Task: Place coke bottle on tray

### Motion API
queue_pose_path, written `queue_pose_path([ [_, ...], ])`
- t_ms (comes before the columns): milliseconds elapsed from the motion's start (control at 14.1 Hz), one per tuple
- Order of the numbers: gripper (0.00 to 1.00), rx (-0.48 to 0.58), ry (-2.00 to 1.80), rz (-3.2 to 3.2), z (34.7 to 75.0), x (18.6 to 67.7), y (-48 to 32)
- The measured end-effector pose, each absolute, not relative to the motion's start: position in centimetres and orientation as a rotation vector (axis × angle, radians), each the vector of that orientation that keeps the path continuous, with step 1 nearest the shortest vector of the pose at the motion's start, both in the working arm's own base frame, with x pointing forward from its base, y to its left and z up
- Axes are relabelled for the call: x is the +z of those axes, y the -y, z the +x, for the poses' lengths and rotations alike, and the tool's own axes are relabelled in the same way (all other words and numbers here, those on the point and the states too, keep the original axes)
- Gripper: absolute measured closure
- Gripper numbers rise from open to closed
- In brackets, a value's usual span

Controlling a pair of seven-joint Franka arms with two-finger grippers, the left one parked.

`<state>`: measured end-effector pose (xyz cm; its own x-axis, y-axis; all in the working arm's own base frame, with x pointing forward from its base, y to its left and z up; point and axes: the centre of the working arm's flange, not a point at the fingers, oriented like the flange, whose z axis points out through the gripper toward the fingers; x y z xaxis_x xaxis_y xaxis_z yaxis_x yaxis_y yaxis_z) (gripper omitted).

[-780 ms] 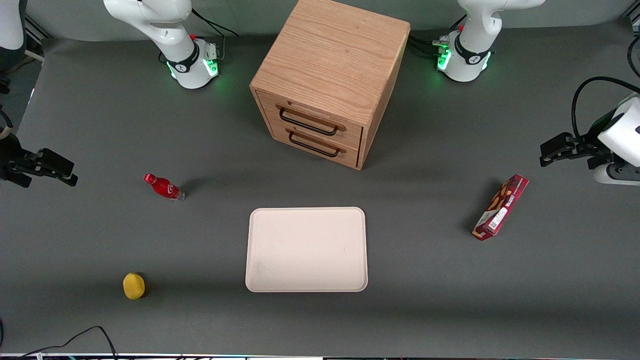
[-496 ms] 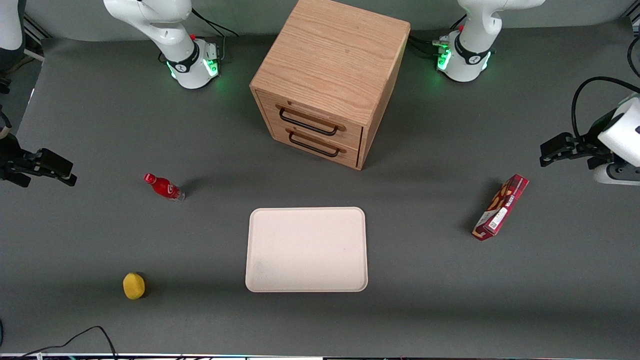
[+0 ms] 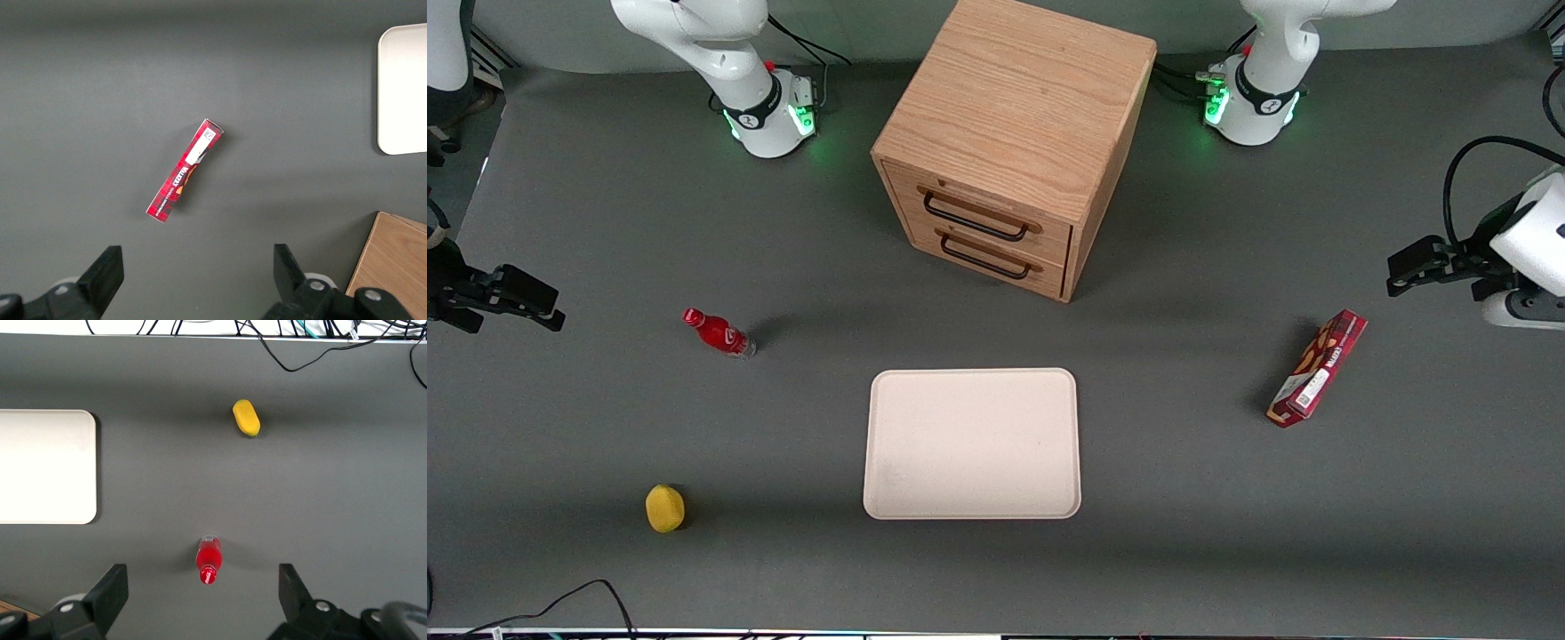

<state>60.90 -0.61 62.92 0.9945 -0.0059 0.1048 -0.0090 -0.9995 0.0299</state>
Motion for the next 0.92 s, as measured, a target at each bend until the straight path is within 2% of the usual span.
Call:
queue_pose_path([
  [921,0.00,0.140,0.012,3.109,61.18,62.09,0.67],
])
